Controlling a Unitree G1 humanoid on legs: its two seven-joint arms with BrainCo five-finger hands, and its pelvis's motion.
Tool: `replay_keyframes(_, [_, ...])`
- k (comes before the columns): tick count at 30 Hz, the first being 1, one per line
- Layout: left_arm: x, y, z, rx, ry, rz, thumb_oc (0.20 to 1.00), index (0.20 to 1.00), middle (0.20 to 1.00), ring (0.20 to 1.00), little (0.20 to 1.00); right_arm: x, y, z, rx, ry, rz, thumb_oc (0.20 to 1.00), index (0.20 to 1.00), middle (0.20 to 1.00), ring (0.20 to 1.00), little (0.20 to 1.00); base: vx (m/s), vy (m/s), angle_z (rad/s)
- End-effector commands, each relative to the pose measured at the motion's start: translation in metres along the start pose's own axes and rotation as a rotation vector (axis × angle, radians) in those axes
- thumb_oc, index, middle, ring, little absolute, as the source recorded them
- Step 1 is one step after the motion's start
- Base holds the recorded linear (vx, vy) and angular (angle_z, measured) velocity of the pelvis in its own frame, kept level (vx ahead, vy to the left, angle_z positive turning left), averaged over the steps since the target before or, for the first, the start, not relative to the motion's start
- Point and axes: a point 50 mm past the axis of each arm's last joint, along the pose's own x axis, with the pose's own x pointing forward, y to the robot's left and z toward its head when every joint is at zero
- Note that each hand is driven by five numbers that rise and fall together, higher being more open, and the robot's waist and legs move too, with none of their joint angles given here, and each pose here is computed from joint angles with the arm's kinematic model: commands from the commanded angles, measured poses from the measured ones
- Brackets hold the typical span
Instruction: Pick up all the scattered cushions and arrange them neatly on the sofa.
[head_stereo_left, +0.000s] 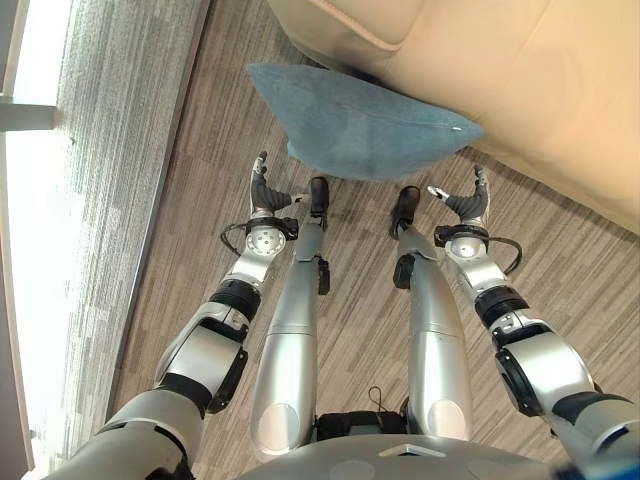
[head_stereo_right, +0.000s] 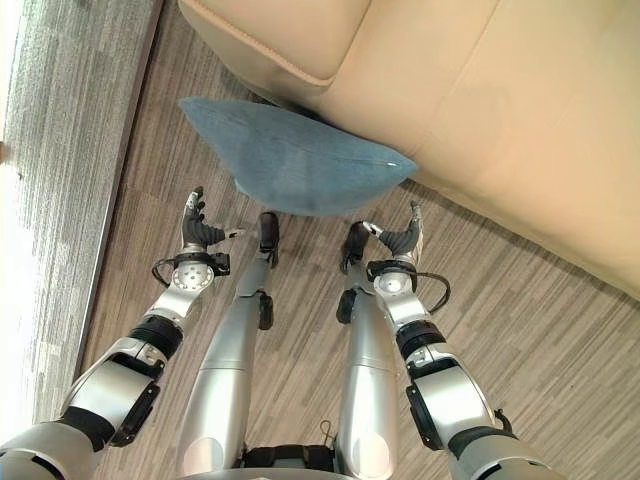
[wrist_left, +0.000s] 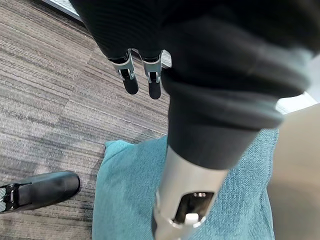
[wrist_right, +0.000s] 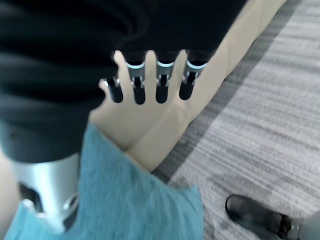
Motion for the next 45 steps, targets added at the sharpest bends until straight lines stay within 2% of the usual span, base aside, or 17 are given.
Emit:
replay_keyframes(1, [-0.018, 0.008, -0.029, 0.038, 0.044, 0.055, 1.0, 1.0, 1.0, 1.0, 1.0, -0.016, -0.013, -0.033, 0.003, 0.055, -0.067, 1.0, 1.0, 1.0, 1.0, 1.0, 0.0, 0.044, -0.07])
replay_keyframes(10, [0.008, 0.006, 0.017, 0.017, -0.075, 0.07, 1.0, 1.0, 1.0, 1.0, 1.0, 0.011, -0.014, 0.015, 0.152, -0.031, -0.098, 1.0, 1.0, 1.0, 1.0, 1.0, 0.02, 0.015, -0.06])
replay_keyframes(18, [0.03, 0.0, 0.062, 0.079, -0.174, 0.074, 1.0, 1.0, 1.0, 1.0, 1.0, 0.017, 0.015, 0.065, 0.149, -0.146, 0.012, 1.0, 1.0, 1.0, 1.0, 1.0, 0.0, -0.016, 0.0])
replay_keyframes(22, [0.04, -0.014, 0.106, 0.082, -0.274, 0.05, 1.0, 1.0, 1.0, 1.0, 1.0, 0.01, 0.041, 0.093, 0.131, -0.206, 0.095, 1.0, 1.0, 1.0, 1.0, 1.0, 0.0, 0.0, 0.0])
replay_keyframes(23, [0.041, -0.021, 0.129, 0.067, -0.337, 0.035, 1.0, 1.0, 1.0, 1.0, 1.0, 0.007, 0.049, 0.108, 0.13, -0.25, 0.123, 1.0, 1.0, 1.0, 1.0, 1.0, 0.0, 0.0, 0.0])
replay_keyframes(24, [0.041, -0.021, 0.129, 0.067, -0.338, 0.036, 1.0, 1.0, 1.0, 1.0, 1.0, 0.007, 0.049, 0.108, 0.131, -0.251, 0.123, 1.0, 1.0, 1.0, 1.0, 1.0, 0.0, 0.0, 0.0])
replay_keyframes(26, [0.041, -0.027, 0.162, 0.04, -0.428, 0.024, 1.0, 1.0, 1.0, 1.0, 1.0, 0.003, 0.057, 0.137, 0.138, -0.336, 0.157, 1.0, 1.0, 1.0, 1.0, 1.0, 0.0, -0.017, -0.01])
replay_keyframes(27, [0.04, -0.03, 0.173, 0.029, -0.459, 0.018, 1.0, 1.0, 1.0, 1.0, 1.0, 0.002, 0.059, 0.147, 0.144, -0.364, 0.168, 0.595, 0.595, 0.595, 0.595, 0.595, 0.01, -0.037, -0.02])
replay_keyframes(28, [0.037, -0.032, 0.187, 0.005, -0.503, 0.011, 0.956, 0.956, 0.956, 0.956, 0.956, 0.0, 0.061, 0.162, 0.154, -0.412, 0.183, 0.426, 0.426, 0.426, 0.426, 0.426, 0.01, -0.04, -0.01])
replay_keyframes(29, [0.036, -0.032, 0.196, -0.019, -0.531, 0.01, 0.526, 0.526, 0.526, 0.526, 0.526, -0.002, 0.062, 0.172, 0.163, -0.443, 0.19, 0.2, 0.2, 0.2, 0.2, 0.2, 0.01, -0.044, 0.0])
replay_keyframes(30, [0.033, -0.031, 0.207, -0.065, -0.565, 0.008, 0.2, 0.2, 0.2, 0.2, 0.2, -0.005, 0.062, 0.188, 0.182, -0.497, 0.197, 0.2, 0.2, 0.2, 0.2, 0.2, 0.01, -0.033, -0.01])
replay_keyframes(32, [0.031, -0.025, 0.22, -0.134, -0.605, 0.017, 0.2, 0.2, 0.2, 0.2, 0.2, -0.008, 0.056, 0.212, 0.224, -0.575, 0.185, 0.2, 0.2, 0.2, 0.2, 0.2, 0.0, -0.019, -0.01])
replay_keyframes(37, [0.028, -0.014, 0.224, -0.209, -0.64, 0.041, 0.2, 0.2, 0.2, 0.2, 0.2, -0.005, 0.04, 0.225, 0.264, -0.636, 0.144, 0.2, 0.2, 0.2, 0.2, 0.2, 0.0, 0.0, 0.0])
replay_keyframes(45, [0.014, -0.011, 0.187, -0.326, -0.597, 0.014, 0.2, 0.2, 0.2, 0.2, 0.2, 0.002, 0.019, 0.199, 0.3, -0.618, 0.09, 0.2, 0.2, 0.2, 0.2, 0.2, -0.01, -0.049, 0.05])
